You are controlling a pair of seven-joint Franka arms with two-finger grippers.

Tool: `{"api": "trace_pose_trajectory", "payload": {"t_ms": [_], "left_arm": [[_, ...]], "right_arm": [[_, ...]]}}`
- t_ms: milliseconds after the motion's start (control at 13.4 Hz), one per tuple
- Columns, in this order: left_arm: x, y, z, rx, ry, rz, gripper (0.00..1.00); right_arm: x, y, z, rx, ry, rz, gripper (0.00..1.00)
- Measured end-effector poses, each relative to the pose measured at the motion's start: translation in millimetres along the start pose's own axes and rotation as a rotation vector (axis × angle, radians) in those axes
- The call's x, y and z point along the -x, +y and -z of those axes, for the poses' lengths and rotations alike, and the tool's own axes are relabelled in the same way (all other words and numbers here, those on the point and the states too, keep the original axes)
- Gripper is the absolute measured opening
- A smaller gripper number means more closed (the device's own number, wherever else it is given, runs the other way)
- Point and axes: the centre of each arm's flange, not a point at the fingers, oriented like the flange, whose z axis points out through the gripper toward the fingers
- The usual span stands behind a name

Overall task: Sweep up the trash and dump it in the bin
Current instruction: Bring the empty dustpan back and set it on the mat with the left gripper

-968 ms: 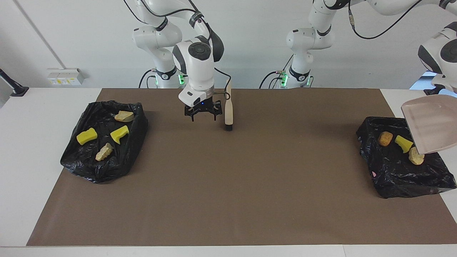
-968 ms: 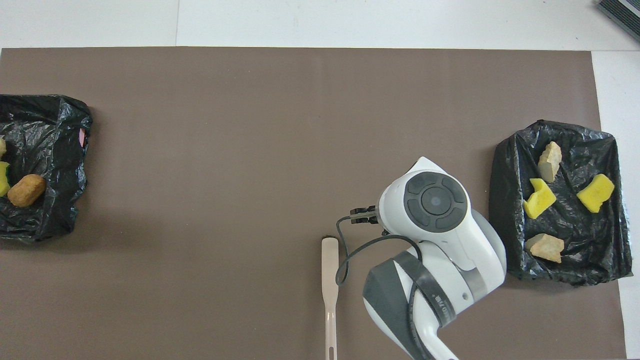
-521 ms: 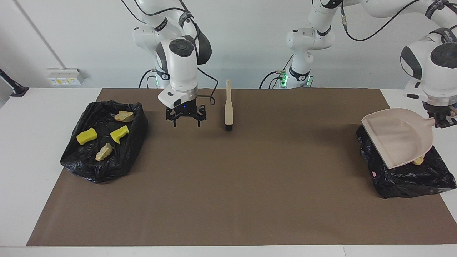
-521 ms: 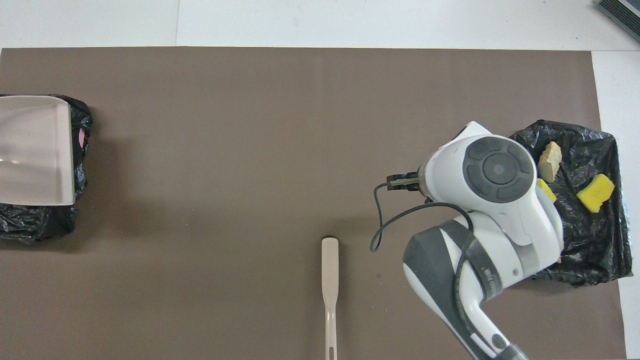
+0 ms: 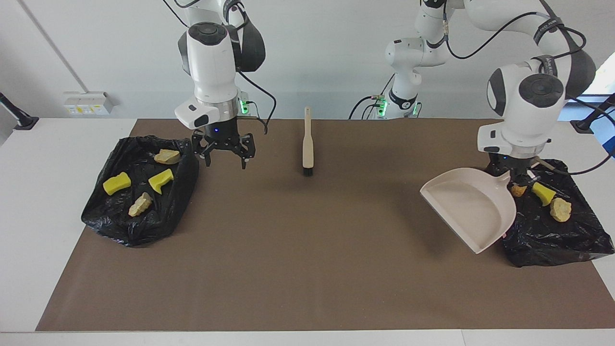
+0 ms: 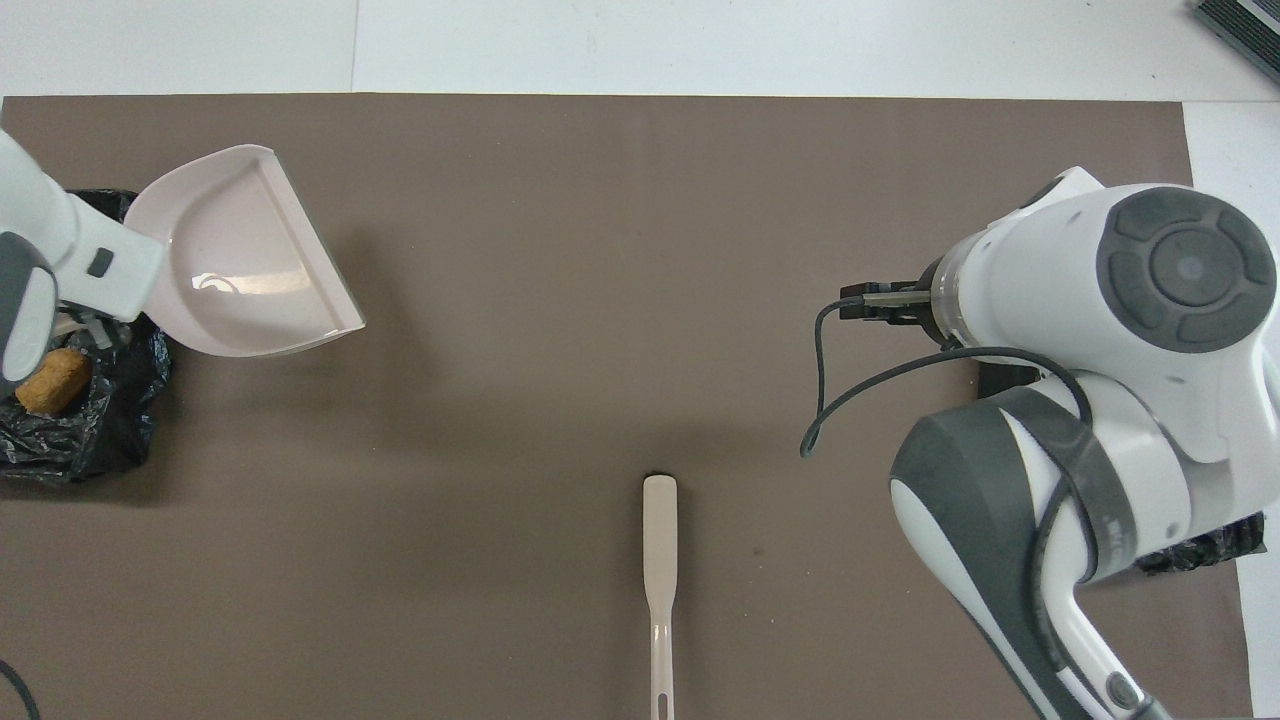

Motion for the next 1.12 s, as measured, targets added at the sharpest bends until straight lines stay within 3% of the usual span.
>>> {"api": "trace_pose_trajectory", "payload": {"t_ms": [372,893,1116], "left_arm": [[-106.7,77.3,8.8,0.037,0.031,0.315,0.33],[-198.1,143.2,1.2,0.140,0.055,0.673,0.33],[-231.2,157.8,8.2,0.207,0.078,0.824,0.33]], "right_arm": [[-4.7,10.1,39.4,0.013,-0.006,-0.014,1.00],[-8.9,81.2,65.9,0.057,-0.069,0.032,1.00],[-5.1,144.2,82.1,0.005,-0.098,0.001,1.00]]}}
